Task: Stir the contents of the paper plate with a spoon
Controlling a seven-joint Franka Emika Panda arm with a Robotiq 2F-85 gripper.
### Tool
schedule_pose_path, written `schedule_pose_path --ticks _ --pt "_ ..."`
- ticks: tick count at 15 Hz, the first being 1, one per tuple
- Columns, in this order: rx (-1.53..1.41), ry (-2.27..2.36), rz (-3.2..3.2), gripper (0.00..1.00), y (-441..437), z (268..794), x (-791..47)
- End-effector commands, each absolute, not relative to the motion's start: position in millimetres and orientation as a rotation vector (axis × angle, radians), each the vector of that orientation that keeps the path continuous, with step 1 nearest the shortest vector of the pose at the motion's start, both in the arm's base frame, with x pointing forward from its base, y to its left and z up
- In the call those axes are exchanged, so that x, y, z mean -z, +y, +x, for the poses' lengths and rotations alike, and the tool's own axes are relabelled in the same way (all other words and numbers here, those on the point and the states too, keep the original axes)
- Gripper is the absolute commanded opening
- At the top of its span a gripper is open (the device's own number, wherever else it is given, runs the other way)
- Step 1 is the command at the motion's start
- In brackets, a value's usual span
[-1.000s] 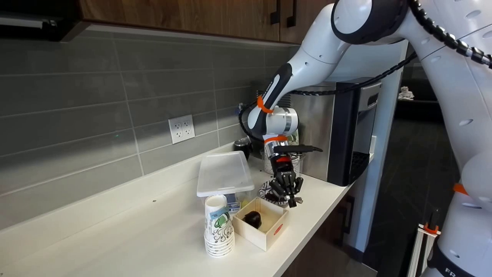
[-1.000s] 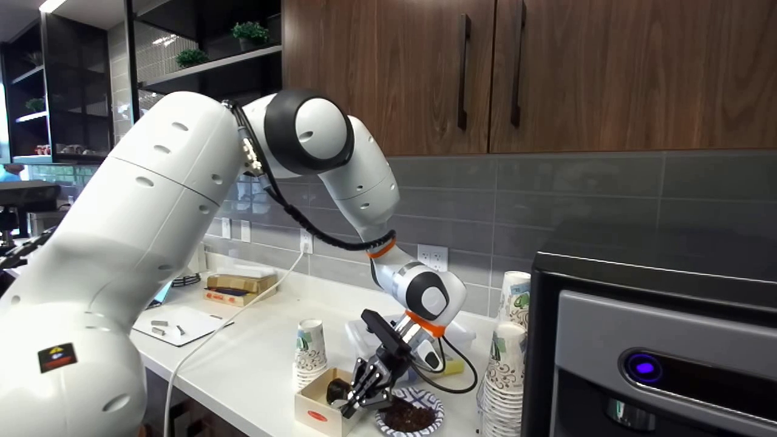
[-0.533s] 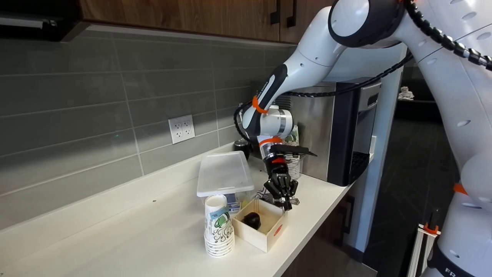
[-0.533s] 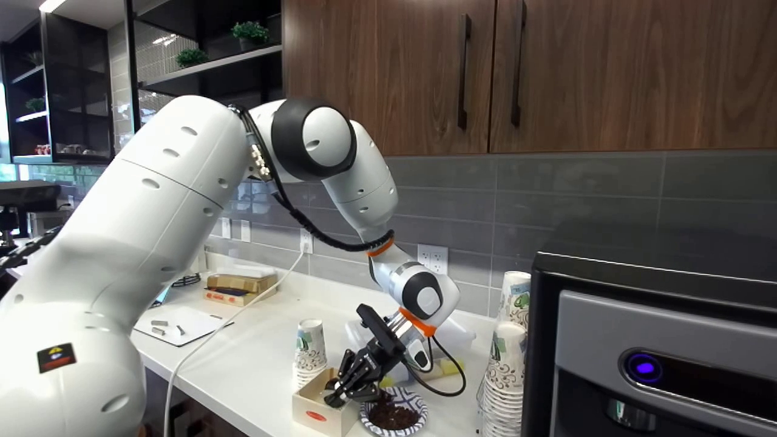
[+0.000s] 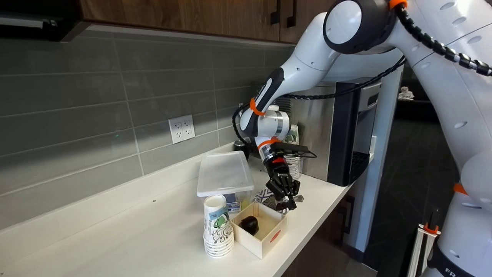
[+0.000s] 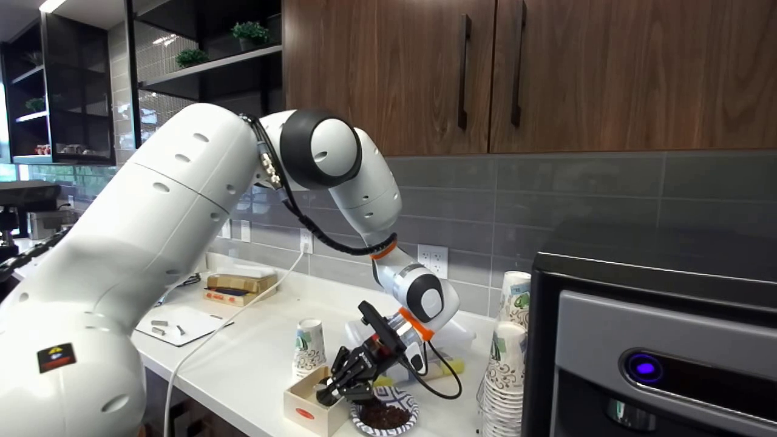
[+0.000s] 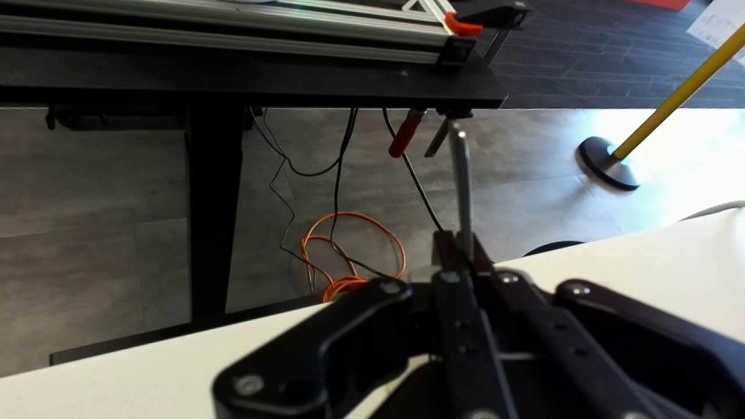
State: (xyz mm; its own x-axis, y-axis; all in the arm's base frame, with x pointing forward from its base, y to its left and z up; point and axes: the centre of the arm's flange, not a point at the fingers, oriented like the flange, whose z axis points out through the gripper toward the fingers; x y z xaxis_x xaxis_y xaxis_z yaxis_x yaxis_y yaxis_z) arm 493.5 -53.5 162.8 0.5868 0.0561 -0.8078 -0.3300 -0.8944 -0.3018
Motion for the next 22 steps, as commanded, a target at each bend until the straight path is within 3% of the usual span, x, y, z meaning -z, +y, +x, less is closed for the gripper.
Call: schedule_pose_path --ticks 1,8,22 --pt "-1.32 0.257 -2.368 0.01 -72 495 -167" --pt "-1.42 0.349 -2.403 0.01 -95 488 -166" --pt "-1.186 0.225 -2.577 0.01 -77 515 -157"
